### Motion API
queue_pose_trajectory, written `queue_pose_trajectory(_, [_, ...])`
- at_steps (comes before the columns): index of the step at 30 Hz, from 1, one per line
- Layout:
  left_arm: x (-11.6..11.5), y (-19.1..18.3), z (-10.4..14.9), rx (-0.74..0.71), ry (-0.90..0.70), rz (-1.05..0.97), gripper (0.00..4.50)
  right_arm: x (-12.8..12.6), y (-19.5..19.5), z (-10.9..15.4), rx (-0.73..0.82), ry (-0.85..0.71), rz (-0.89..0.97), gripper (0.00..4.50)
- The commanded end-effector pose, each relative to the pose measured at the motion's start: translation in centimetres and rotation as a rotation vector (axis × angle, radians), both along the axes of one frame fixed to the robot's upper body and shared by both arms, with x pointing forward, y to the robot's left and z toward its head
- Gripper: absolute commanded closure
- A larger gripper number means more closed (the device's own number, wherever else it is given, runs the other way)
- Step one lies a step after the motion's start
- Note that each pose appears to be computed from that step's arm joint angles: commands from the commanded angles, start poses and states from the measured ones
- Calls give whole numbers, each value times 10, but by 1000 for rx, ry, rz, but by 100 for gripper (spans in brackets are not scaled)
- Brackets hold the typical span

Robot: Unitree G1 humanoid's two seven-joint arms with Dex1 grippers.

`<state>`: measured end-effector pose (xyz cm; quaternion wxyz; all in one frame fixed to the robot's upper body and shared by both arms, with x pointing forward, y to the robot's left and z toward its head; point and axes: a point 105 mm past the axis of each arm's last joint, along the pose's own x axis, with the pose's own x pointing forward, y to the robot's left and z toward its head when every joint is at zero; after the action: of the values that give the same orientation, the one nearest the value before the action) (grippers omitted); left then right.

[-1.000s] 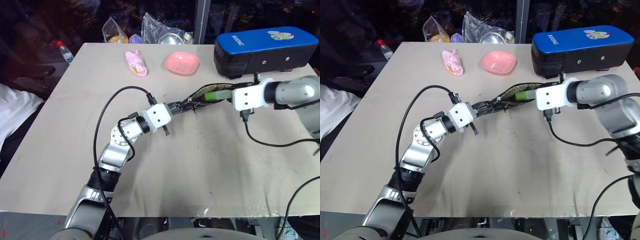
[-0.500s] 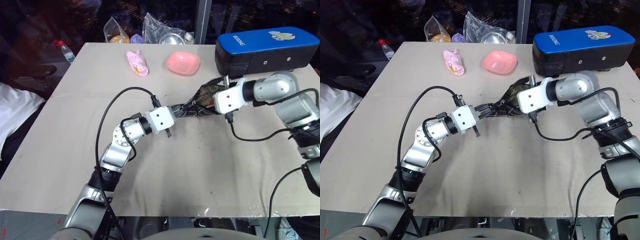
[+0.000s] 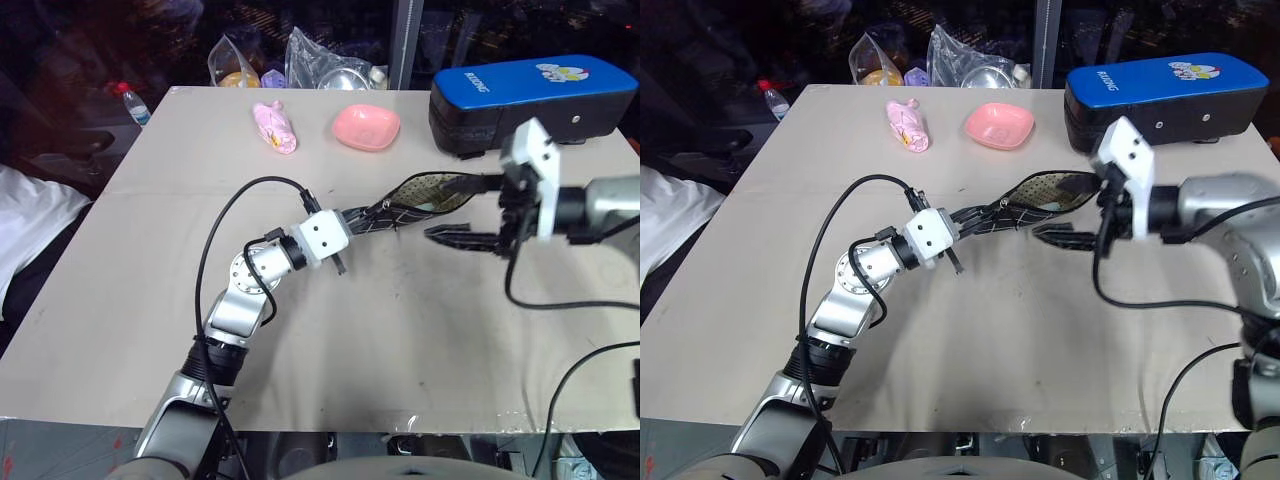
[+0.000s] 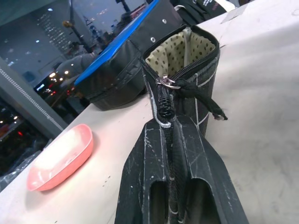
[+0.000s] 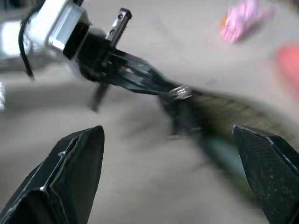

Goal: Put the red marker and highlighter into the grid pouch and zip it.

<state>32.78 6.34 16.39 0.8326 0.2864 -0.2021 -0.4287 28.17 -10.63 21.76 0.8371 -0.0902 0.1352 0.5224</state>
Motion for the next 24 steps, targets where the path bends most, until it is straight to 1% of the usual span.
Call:
queue_pose_trajectory(1, [-9,-4,10,-24,-30,-36,450,-10,10,-6,42,70,-46,7])
queue_pose_trajectory(3, [-9,-5,10,-25,-28,-39,450,-10,17,-16,52,101,-68,7])
queue_pose_trajectory(7, [-11,-6,9,-22,-25,-43,450,7,24,-30,113,104,-194,7])
queue_pose_trajectory(9, [-11,-6,9,-19,-26,-43,450,10,25,-36,138,121,-225,7])
queue_pose_trajectory(16, [-18,-10,6,8,-28,-69,450,20,32,-36,222,165,-274,7])
queue_pose_trajectory(24, [-19,-10,3,32,-36,-78,450,25,34,-32,247,176,-272,7])
